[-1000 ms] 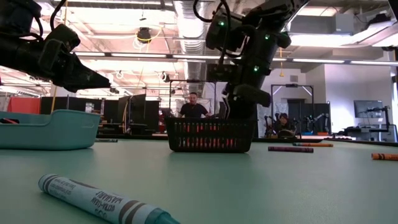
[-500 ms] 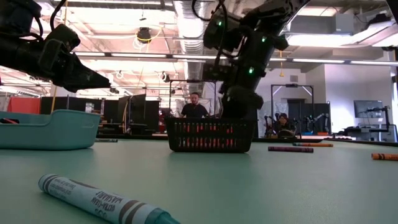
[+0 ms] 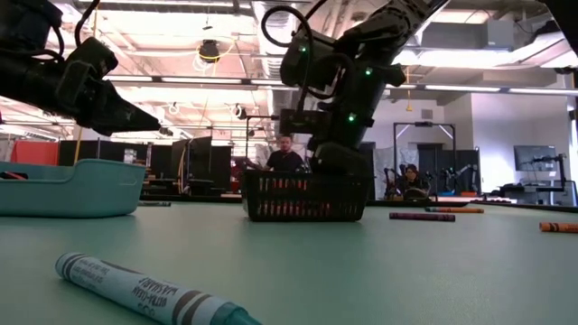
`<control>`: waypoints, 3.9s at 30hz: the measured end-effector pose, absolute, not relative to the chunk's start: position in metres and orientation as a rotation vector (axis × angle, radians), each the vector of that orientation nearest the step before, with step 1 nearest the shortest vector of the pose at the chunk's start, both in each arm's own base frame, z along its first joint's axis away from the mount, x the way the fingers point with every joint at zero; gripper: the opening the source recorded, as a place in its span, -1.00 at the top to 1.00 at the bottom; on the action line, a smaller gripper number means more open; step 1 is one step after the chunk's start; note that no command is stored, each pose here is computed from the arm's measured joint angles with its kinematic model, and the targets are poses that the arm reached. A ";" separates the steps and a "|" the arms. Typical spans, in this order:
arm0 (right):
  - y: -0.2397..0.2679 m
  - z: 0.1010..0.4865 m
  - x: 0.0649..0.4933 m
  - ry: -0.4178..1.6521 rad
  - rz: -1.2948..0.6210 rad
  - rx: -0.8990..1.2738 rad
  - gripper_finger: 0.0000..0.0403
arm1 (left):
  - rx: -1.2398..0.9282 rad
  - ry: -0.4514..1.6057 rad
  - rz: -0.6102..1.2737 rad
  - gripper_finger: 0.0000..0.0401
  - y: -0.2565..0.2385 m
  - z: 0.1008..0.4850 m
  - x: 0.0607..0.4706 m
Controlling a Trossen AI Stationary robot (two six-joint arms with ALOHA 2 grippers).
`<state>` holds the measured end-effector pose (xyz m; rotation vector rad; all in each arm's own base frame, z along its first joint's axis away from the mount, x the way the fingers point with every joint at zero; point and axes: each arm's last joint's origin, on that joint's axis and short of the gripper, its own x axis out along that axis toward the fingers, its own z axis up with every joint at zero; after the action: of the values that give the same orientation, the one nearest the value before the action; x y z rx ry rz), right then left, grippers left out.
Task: Sort crayons
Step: Put the orange crayon into the orange bin
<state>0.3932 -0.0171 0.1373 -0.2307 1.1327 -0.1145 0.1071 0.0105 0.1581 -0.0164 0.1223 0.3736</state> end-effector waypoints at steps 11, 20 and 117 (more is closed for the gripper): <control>-0.015 0.134 0.389 1.183 -0.042 -0.179 0.58 | -0.015 0.128 0.373 0.35 0.010 0.158 0.107; -0.016 0.133 0.387 1.198 -0.008 -0.159 0.93 | -0.015 0.128 0.372 0.35 0.010 0.158 0.107; 0.148 0.183 0.223 1.476 -0.501 0.183 0.57 | -0.015 0.128 0.372 0.35 0.010 0.158 0.107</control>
<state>0.2232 0.1478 0.1826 0.1830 1.4763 -0.5015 0.1074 0.0105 0.1576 -0.0154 0.1283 0.3722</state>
